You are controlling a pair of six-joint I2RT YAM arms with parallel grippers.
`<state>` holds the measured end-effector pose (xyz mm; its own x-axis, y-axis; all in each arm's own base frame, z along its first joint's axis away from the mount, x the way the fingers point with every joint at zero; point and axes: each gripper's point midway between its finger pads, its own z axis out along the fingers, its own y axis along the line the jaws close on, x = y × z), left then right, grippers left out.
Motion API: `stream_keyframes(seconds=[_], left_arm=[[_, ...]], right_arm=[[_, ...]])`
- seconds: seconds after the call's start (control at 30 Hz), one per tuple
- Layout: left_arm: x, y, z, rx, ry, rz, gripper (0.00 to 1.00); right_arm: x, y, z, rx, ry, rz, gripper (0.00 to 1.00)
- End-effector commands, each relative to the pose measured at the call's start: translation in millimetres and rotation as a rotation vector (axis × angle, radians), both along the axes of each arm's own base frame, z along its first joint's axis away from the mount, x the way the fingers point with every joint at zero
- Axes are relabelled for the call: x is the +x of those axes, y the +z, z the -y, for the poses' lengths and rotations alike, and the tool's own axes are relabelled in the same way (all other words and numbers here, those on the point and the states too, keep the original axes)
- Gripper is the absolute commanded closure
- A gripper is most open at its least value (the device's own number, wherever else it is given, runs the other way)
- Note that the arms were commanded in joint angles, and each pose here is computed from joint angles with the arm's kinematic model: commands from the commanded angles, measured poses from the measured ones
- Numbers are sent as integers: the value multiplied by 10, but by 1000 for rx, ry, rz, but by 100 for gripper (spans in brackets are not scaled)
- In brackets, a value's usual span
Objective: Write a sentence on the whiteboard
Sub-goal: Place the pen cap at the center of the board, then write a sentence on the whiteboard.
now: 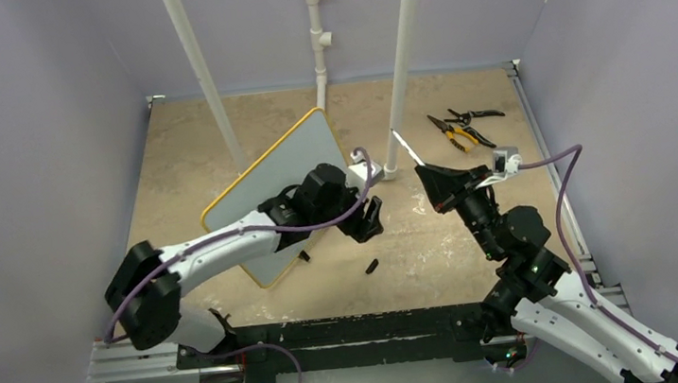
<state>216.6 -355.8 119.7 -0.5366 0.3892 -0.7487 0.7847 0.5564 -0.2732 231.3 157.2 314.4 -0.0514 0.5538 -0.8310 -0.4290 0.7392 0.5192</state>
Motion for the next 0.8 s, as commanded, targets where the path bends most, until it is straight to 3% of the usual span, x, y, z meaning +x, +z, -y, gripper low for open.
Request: stream_keyframes(seconds=[0.0, 0.13, 0.3, 0.5, 0.77], left_arm=[[70, 1023, -6, -152, -58, 165, 41], [200, 1504, -228, -161, 1, 210, 41], [437, 1961, -822, -147, 142, 231, 40], [523, 2041, -1576, -2, 340, 269, 38], [744, 2209, -2107, 12, 524, 374, 33]], right_arm=[[-44, 167, 14, 19, 9, 74, 100], [-53, 213, -35, 19, 33, 90, 100], [-98, 276, -175, -25, 105, 134, 100], [-201, 295, -411, -92, 235, 198, 100], [-243, 170, -900, -188, 457, 225, 100]])
